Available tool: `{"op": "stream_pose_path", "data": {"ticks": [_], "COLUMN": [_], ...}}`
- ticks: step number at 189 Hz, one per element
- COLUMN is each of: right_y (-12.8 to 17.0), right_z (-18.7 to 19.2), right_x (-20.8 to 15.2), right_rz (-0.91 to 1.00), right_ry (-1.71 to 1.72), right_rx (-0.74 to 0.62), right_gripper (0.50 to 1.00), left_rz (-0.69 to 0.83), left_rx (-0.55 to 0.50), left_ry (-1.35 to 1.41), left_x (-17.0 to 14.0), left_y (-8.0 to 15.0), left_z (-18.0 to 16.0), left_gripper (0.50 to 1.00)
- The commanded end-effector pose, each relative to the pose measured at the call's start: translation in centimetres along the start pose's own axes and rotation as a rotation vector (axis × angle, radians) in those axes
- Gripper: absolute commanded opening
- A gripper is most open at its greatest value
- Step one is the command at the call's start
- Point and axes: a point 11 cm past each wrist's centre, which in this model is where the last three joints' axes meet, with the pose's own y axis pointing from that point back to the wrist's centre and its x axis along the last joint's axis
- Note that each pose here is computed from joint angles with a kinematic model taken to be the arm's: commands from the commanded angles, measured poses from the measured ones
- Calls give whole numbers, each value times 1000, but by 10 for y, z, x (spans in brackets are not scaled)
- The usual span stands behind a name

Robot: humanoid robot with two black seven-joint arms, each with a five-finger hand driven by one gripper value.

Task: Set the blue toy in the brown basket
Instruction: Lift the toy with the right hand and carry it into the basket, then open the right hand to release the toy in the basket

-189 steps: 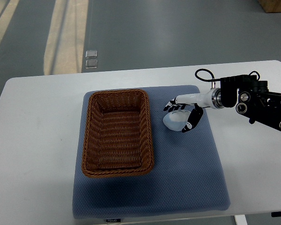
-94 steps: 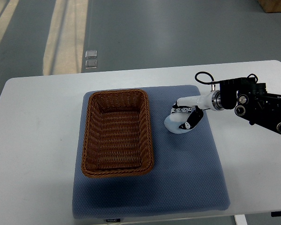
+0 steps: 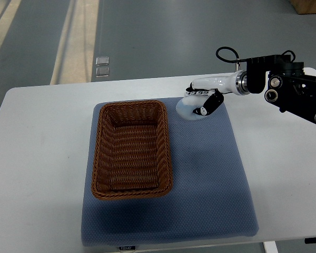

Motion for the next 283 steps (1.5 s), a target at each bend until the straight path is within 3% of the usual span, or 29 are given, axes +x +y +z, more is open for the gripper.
{"op": "stream_pose_path", "data": {"ticks": [1, 48, 84, 159, 207, 226, 249, 261, 283], "right_y": [-6, -34, -58, -87, -89, -88, -87, -85, -80], "right_z": [-22, -80, -116, -125, -124, -122, -122, -123, -123], "right_x": [8, -6, -44, -102, -104, -103, -98, -88, -70], "right_rz": [14, 19, -16, -44, -12, -11, 0, 23, 68], "right_ry": [22, 3, -43, -166, -192, -195, -201, -218, -264], "right_rx": [46, 195, 286, 294, 300, 299, 303, 315, 343], "right_gripper": [500, 500, 500, 539, 825, 858, 862, 905, 905], "left_rz": [-1, 0, -1, 0, 0, 0, 0, -1, 0], "left_rx": [0, 0, 0, 0, 0, 0, 0, 0, 0], "left_ry": [0, 0, 0, 0, 0, 0, 0, 0, 0], "left_x": [0, 0, 0, 0, 0, 0, 0, 0, 0], "left_y": [0, 0, 0, 0, 0, 0, 0, 0, 0], "left_z": [0, 0, 0, 0, 0, 0, 0, 0, 0], "left_gripper": [1000, 1000, 1000, 1000, 1000, 1000, 1000, 1000, 1000]}}
